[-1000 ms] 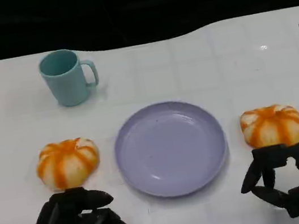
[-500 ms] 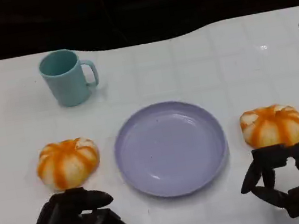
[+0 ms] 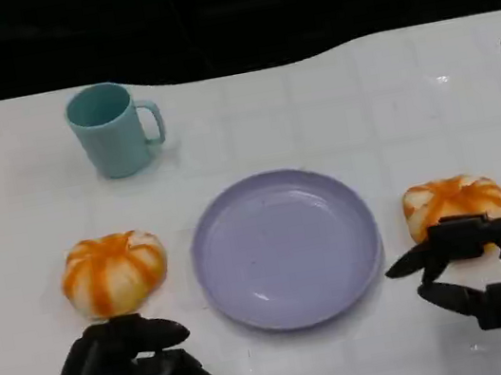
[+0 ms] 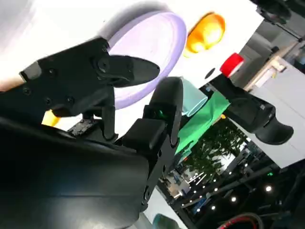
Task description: Grasp the bread from the table and place it into the plate.
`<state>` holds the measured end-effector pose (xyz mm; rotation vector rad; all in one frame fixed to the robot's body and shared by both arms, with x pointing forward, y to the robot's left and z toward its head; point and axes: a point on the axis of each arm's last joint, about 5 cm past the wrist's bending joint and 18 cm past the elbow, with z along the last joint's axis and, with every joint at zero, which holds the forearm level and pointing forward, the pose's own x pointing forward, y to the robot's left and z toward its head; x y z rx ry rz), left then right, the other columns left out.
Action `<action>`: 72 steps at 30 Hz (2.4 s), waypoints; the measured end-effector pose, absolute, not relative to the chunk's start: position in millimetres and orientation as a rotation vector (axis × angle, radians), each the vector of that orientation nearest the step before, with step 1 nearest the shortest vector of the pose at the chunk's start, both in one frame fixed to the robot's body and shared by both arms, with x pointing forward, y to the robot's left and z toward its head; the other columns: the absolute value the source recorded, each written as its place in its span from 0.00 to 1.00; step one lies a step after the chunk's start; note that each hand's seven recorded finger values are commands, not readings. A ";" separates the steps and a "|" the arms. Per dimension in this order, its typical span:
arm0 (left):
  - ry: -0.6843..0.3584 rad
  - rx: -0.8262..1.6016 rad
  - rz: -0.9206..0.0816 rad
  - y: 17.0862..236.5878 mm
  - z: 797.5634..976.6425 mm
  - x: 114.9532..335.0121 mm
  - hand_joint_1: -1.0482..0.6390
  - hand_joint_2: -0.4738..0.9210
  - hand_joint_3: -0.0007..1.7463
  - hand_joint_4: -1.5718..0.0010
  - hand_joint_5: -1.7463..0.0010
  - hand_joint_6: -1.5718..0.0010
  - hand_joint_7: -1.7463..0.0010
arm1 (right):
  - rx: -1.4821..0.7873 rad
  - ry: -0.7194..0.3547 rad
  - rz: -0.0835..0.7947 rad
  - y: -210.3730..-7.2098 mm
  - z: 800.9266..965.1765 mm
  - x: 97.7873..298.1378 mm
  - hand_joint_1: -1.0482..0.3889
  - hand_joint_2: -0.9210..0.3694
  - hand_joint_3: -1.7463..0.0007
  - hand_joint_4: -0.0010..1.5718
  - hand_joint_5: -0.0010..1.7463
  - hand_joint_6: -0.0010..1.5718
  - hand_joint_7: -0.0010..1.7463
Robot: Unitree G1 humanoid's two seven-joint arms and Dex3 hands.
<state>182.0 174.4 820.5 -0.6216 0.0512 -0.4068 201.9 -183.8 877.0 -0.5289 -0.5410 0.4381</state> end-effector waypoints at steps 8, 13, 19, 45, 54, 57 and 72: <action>0.051 -0.622 -0.407 174.4 820.5 182.0 0.07 0.82 0.00 0.00 0.77 0.01 1.00 | -0.645 -0.599 0.379 -192.0 887.3 205.3 0.38 0.00 0.97 0.10 0.34 0.27 0.05; 0.052 -0.623 -0.407 174.4 820.5 182.0 0.07 0.82 0.00 0.00 0.77 0.01 1.00 | -0.740 -0.604 0.351 -197.6 898.2 208.4 0.34 0.00 0.98 0.04 0.29 0.21 0.01; 0.052 -0.623 -0.407 174.3 820.5 182.0 0.07 0.82 0.00 0.00 0.76 0.01 1.00 | -0.874 -0.551 0.349 -206.0 907.8 211.7 0.32 0.03 1.00 0.00 0.20 0.13 0.00; 0.053 -0.623 -0.408 174.0 820.7 182.4 0.07 0.82 0.00 0.00 0.76 0.01 1.00 | -1.282 -0.389 0.473 -201.6 923.8 232.9 0.54 0.22 1.00 0.00 0.11 0.14 0.01; 0.052 -0.622 -0.406 173.8 821.0 182.6 0.07 0.82 0.00 0.00 0.76 0.01 1.00 | -1.378 -0.324 0.544 -195.0 912.3 256.5 0.51 0.19 0.99 0.03 0.14 0.16 0.01; 0.051 -0.623 -0.407 173.6 821.0 182.7 0.07 0.82 0.00 0.00 0.76 0.01 1.00 | -1.397 -0.307 0.557 -192.2 907.7 263.2 0.50 0.18 0.99 0.04 0.14 0.16 0.01; 0.052 -0.625 -0.406 173.7 820.9 182.2 0.07 0.81 0.00 0.00 0.76 0.01 1.00 | -1.491 -0.230 0.628 -179.3 884.5 285.3 0.47 0.13 0.99 0.07 0.13 0.16 0.00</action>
